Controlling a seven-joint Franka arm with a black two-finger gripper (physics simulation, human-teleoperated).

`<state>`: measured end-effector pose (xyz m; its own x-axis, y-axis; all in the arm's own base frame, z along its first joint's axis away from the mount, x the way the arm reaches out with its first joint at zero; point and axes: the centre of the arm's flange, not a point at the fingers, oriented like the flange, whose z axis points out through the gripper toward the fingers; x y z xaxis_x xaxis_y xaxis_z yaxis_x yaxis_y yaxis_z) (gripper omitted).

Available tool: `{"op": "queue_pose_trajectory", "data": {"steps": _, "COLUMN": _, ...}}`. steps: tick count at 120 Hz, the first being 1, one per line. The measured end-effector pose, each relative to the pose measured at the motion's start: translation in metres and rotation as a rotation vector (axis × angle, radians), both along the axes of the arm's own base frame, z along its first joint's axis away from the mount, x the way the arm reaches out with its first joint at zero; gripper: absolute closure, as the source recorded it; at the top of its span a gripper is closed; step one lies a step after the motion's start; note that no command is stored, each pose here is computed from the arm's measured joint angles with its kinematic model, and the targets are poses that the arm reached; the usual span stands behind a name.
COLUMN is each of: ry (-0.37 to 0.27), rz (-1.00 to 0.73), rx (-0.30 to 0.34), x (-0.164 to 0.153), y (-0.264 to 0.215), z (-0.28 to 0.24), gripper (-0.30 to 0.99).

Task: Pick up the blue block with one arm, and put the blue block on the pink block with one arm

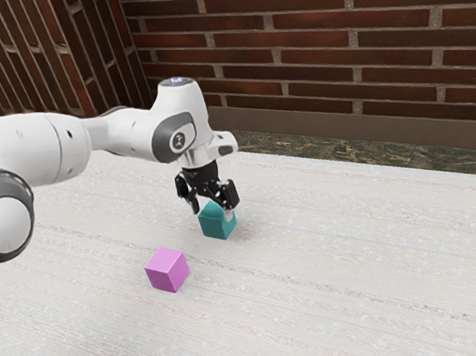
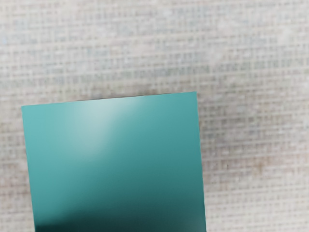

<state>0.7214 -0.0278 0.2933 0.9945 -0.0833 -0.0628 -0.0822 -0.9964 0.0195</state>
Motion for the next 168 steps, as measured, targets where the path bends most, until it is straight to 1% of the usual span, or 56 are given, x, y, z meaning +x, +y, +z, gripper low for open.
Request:
{"op": "queue_pose_trajectory", "data": {"steps": 16, "ry": 0.013, "rz": -0.003, "rx": -0.004, "x": 0.001, "y": 0.001, "z": -0.015, "gripper": 0.00}}
{"op": "queue_pose_trajectory", "data": {"steps": 32, "ry": 0.013, "rz": 0.002, "rx": -0.009, "x": 0.007, "y": 0.006, "z": -0.024, "gripper": 0.02}}
{"op": "queue_pose_trajectory", "data": {"steps": 41, "ry": 0.016, "rz": 0.001, "rx": -0.010, "x": 0.008, "y": 0.007, "z": -0.029, "gripper": 0.08}}
{"op": "queue_pose_trajectory", "data": {"steps": 51, "ry": 0.008, "rz": 0.003, "rx": -0.011, "x": 0.011, "y": 0.008, "z": -0.028, "gripper": 0.16}}
{"op": "queue_pose_trajectory", "data": {"steps": 61, "ry": -0.003, "rz": 0.004, "rx": -0.014, "x": 0.016, "y": 0.009, "z": -0.026, "gripper": 0.22}}
{"op": "queue_pose_trajectory", "data": {"steps": 78, "ry": -0.009, "rz": 0.010, "rx": -0.017, "x": 0.020, "y": 0.012, "z": -0.028, "gripper": 0.28}}
{"op": "queue_pose_trajectory", "data": {"steps": 96, "ry": -0.006, "rz": 0.015, "rx": -0.014, "x": 0.020, "y": 0.014, "z": -0.027, "gripper": 0.31}}
{"op": "queue_pose_trajectory", "data": {"steps": 106, "ry": -0.010, "rz": 0.019, "rx": -0.006, "x": 0.022, "y": 0.016, "z": -0.016, "gripper": 0.33}}
{"op": "queue_pose_trajectory", "data": {"steps": 114, "ry": -0.033, "rz": 0.022, "rx": 0.014, "x": 0.021, "y": 0.019, "z": 0.020, "gripper": 0.36}}
{"op": "queue_pose_trajectory", "data": {"steps": 118, "ry": -0.041, "rz": 0.019, "rx": 0.029, "x": 0.014, "y": 0.018, "z": 0.043, "gripper": 0.37}}
{"op": "queue_pose_trajectory", "data": {"steps": 123, "ry": -0.040, "rz": 0.012, "rx": 0.050, "x": -0.003, "y": 0.014, "z": 0.068, "gripper": 0.37}}
{"op": "queue_pose_trajectory", "data": {"steps": 128, "ry": -0.026, "rz": 0.013, "rx": 0.076, "x": -0.036, "y": 0.015, "z": 0.088, "gripper": 0.36}}
{"op": "queue_pose_trajectory", "data": {"steps": 135, "ry": -0.008, "rz": 0.034, "rx": 0.098, "x": -0.083, "y": 0.023, "z": 0.101, "gripper": 0.35}}
{"op": "queue_pose_trajectory", "data": {"steps": 143, "ry": -0.001, "rz": 0.070, "rx": 0.100, "x": -0.117, "y": 0.032, "z": 0.105, "gripper": 0.34}}
{"op": "queue_pose_trajectory", "data": {"steps": 154, "ry": -0.003, "rz": 0.104, "rx": 0.083, "x": -0.143, "y": 0.036, "z": 0.100, "gripper": 0.33}}
{"op": "queue_pose_trajectory", "data": {"steps": 168, "ry": -0.021, "rz": 0.116, "rx": 0.060, "x": -0.159, "y": 0.024, "z": 0.098, "gripper": 0.32}}
